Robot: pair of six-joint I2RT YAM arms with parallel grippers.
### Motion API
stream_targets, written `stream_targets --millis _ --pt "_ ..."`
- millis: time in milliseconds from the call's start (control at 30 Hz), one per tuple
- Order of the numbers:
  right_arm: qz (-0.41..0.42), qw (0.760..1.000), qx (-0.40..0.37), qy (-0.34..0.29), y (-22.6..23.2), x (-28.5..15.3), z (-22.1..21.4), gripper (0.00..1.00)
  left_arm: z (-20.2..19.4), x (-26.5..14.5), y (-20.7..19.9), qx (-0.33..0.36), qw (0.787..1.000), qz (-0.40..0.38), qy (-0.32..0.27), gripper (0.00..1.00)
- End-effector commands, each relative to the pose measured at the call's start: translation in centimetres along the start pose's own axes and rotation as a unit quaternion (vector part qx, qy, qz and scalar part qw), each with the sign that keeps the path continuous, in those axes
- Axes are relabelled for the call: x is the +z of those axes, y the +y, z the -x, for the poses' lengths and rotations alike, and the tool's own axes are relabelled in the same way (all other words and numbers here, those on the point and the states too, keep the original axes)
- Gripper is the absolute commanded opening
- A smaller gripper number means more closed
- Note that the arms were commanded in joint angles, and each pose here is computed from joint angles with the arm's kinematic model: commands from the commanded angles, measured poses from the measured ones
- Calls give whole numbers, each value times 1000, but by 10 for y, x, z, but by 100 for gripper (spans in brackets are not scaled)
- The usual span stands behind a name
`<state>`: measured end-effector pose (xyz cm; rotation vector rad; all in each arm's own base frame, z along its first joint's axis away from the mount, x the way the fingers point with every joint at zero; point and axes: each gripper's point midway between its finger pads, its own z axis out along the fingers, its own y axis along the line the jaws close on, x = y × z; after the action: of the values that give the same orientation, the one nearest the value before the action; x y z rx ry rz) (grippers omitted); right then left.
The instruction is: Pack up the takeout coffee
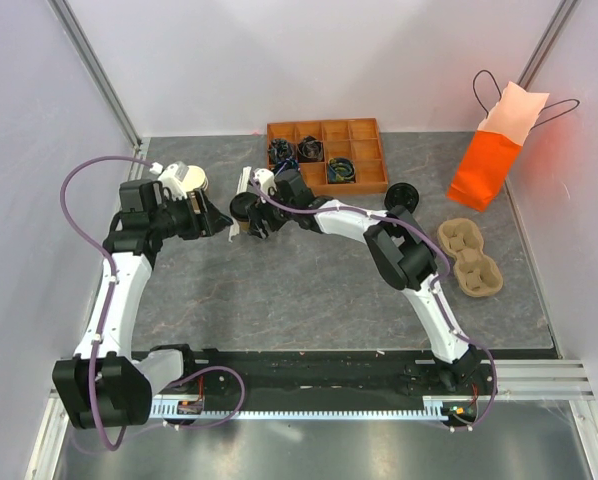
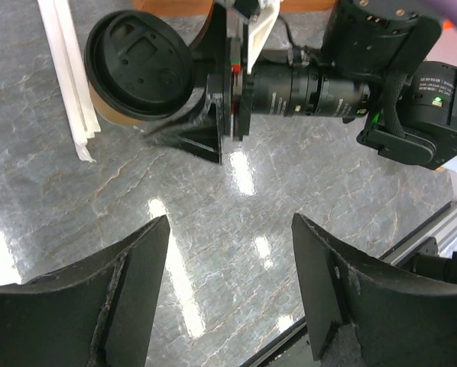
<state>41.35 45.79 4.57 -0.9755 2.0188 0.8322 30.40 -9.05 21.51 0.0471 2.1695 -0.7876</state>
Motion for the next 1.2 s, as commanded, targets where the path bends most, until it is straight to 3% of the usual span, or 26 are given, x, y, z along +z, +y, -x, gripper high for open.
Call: stream_targets --millis 0,300,433,467,533,633,800,1000,1100,1167 --pt "-15 999 -4 -50 -9 8 33 79 11 -3 2 -13 999 12 -31 73" --pt "-16 997 -3 -76 -3 -12 58 82 6 -3 17 -29 997 50 -58 73" --pt "12 998 -22 -64 17 -41 62 87 -10 8 2 -69 996 -21 -55 71" --pt "25 997 -29 -73 27 -57 75 88 -2 10 -1 -61 994 -37 -78 71" --pt "36 998 -25 -54 33 -73 67 88 -16 17 4 -90 992 -42 -77 71" --pt "44 998 -15 -50 35 -111 75 88 -17 26 5 -79 991 -61 -94 69" --pt "17 999 19 -40 11 -191 95 87 -21 41 0 -58 992 -90 -72 67" --pt "-117 993 -13 -28 -65 -332 123 88 -22 40 -76 106 976 -183 -45 70" --pt "-211 976 -8 -59 -110 -421 136 97 -25 36 -94 130 970 -204 -37 71" --pt "-288 955 5 -78 -149 -487 131 98 -25 34 -96 131 969 -207 -35 71"
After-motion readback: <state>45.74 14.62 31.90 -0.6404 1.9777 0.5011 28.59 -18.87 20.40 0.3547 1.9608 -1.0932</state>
